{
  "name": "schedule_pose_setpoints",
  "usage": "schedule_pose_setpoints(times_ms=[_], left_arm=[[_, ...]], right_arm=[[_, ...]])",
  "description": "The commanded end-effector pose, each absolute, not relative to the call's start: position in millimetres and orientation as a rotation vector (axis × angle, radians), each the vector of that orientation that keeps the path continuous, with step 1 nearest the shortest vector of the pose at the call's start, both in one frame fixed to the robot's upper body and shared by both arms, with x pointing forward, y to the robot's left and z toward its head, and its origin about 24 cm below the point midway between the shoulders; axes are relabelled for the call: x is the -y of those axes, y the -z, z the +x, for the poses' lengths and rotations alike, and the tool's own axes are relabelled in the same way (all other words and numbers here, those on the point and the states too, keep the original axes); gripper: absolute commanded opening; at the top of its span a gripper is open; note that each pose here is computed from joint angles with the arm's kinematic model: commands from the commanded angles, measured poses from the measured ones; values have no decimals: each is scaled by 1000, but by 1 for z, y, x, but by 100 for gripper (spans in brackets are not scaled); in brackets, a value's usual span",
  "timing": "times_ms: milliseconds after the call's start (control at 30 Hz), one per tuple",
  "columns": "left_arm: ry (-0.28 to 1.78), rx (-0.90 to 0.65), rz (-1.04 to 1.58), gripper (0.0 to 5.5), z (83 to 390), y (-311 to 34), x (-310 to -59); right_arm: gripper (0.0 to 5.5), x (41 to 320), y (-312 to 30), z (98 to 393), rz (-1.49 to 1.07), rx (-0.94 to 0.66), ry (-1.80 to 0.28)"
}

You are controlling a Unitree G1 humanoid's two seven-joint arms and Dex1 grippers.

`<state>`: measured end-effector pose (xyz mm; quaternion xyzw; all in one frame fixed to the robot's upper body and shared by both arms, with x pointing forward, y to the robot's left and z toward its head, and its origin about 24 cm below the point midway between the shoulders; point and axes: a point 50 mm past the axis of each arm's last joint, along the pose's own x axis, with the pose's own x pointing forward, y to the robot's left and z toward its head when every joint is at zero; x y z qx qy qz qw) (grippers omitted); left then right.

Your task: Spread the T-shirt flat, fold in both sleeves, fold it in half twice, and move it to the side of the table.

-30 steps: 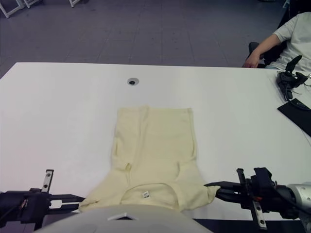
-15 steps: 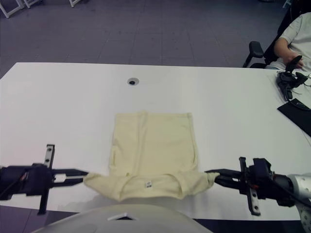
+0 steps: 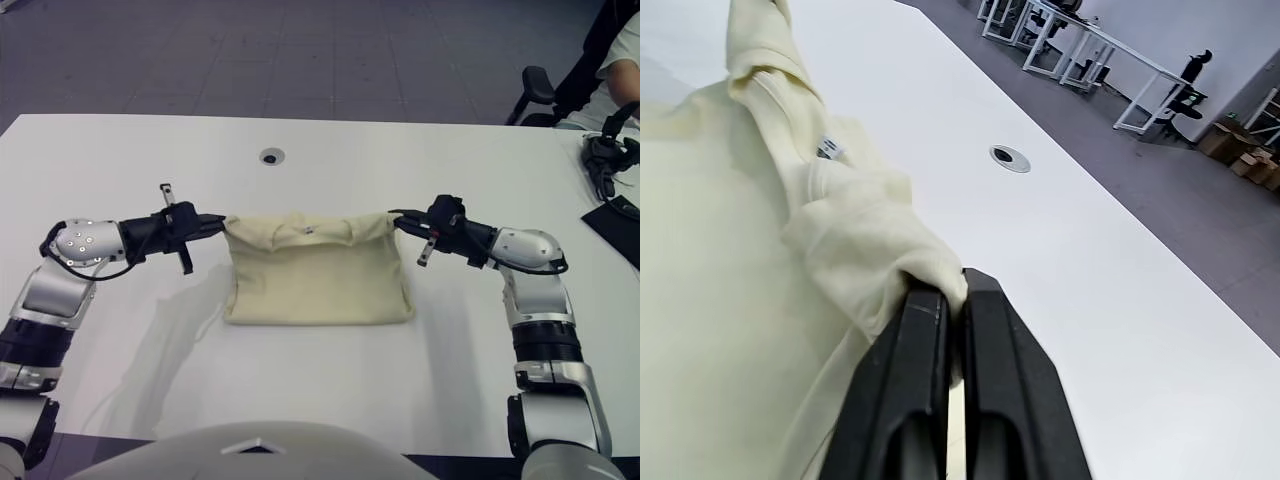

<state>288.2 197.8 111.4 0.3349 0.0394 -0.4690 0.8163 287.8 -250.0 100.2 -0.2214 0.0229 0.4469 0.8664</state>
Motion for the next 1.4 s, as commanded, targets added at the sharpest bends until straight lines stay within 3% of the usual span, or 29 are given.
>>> schedule_pose_setpoints(times_ms=[33,100,233,333,500,600,800,900,1100,1200,1267,1400], left_arm=[[970,-69,726,0,305,-106,-193],[981,-81,728,0,306,-99,-192],[999,-97,708,0,306,-90,-190],[905,-80,634,0,318,-89,-185],[533,-97,382,94,353,-90,-191],[477,-169,312,148,355,-78,-199],[457,-227,258,251,348,-62,-208],[458,-191,266,294,343,-66,-210],[406,-66,322,405,332,-91,-220],[364,-21,332,457,325,-102,-226],[350,1,338,485,319,-107,-229],[342,31,355,537,305,-115,-231]], right_arm=[[1,252,-93,297,-477,-66,-912],[1,253,-86,299,-481,-85,-898],[71,257,-76,302,-490,-109,-842],[115,260,-86,318,-454,-28,-666],[200,264,-95,339,-375,37,-397],[251,265,-96,342,-363,43,-361],[351,233,-89,332,-569,55,-607],[392,214,-78,326,-748,12,-772],[498,196,-70,337,-1060,-25,-833],[540,201,-64,344,-1214,-73,-791],[540,214,-61,346,-1336,-115,-753],[540,255,-49,332,-1495,-279,-765]])
